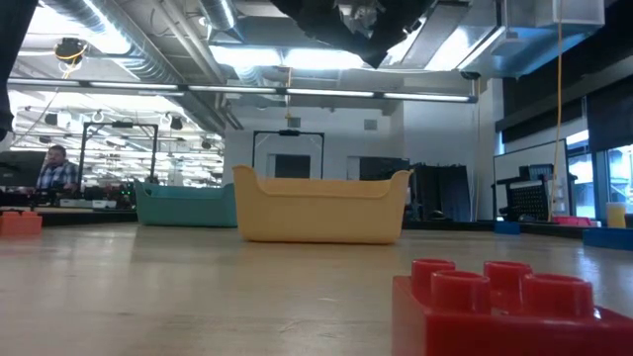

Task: Sort & place blocks by color
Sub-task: Put the top left blue 8 stud game piece into the blue bin

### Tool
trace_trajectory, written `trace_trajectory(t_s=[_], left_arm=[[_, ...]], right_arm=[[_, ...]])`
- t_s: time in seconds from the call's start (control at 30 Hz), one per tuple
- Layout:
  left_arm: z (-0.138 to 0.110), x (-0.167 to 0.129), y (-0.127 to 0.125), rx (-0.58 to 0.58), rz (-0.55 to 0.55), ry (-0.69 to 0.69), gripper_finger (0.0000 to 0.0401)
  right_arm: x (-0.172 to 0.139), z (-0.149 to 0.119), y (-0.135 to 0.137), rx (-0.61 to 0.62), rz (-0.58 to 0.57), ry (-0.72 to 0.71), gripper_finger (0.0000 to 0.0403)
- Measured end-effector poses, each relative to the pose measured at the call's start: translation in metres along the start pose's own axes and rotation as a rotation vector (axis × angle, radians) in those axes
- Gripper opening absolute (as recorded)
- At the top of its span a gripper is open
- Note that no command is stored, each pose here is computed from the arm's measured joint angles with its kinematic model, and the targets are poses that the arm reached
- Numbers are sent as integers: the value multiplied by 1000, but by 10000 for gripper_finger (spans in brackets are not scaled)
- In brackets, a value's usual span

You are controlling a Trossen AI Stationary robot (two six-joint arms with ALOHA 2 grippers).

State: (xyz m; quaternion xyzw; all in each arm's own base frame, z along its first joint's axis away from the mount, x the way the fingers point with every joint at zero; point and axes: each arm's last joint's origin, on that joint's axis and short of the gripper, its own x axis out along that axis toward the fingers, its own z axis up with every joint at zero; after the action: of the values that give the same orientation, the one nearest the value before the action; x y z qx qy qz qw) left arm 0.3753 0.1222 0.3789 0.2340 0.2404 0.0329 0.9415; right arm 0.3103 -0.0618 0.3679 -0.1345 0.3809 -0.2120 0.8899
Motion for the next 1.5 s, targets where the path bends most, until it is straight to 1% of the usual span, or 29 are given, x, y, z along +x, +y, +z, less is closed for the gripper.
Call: trace_trajectory(t_s=[0.17, 0.27, 0.4, 0.53, 0.6, 0.77, 0.83, 0.9, 1.03, 1.1, 1.17, 1.3, 1.4, 1.43, 1.5], left_arm=[[0, 0, -2, -13, -6, 9, 86], [-1, 0, -3, -23, -13, 23, 86], [-2, -1, -6, -35, 4, 71, 85], [-5, -2, -10, -33, 38, 156, 85], [-5, -6, -9, -32, 66, 175, 85], [-5, -17, -8, -75, 111, 228, 85], [-4, -28, -9, -92, 116, 259, 85], [0, -40, -10, -121, 130, 253, 85], [6, -68, -20, -199, 97, 276, 85], [9, -86, -27, -240, 83, 300, 85], [15, -101, -35, -270, 74, 295, 85], [20, -131, -56, -337, 4, 334, 85], [19, -154, -73, -468, -36, 408, 85], [20, -161, -79, -520, -43, 416, 85], [20, -173, -93, -596, -69, 478, 85]], right_arm=[[0, 0, 0, 10, -3, -2, 178], [1, 0, 0, 9, -4, -3, 200], [2, 0, 0, -2, -37, 9, 209], [-3, -2, -2, -9, -55, 25, 211], [-8, -2, -2, -8, -59, 14, 211], [-30, -2, -6, 2, -56, -32, 212], [-39, -3, -9, 12, -58, -53, 212], [-50, -4, -12, 39, -62, -75, 212], [-64, -8, -18, 77, -63, -90, 212], [-70, -10, -20, 82, -64, -95, 212], [-73, -13, -21, 76, -62, -85, 212], [-74, -15, -21, 67, -57, -66, 213], [-74, -18, -20, 57, -46, -47, 213], [-74, -18, -20, 54, -37, -42, 213], [-74, -18, -19, 53, -10, -46, 213]])
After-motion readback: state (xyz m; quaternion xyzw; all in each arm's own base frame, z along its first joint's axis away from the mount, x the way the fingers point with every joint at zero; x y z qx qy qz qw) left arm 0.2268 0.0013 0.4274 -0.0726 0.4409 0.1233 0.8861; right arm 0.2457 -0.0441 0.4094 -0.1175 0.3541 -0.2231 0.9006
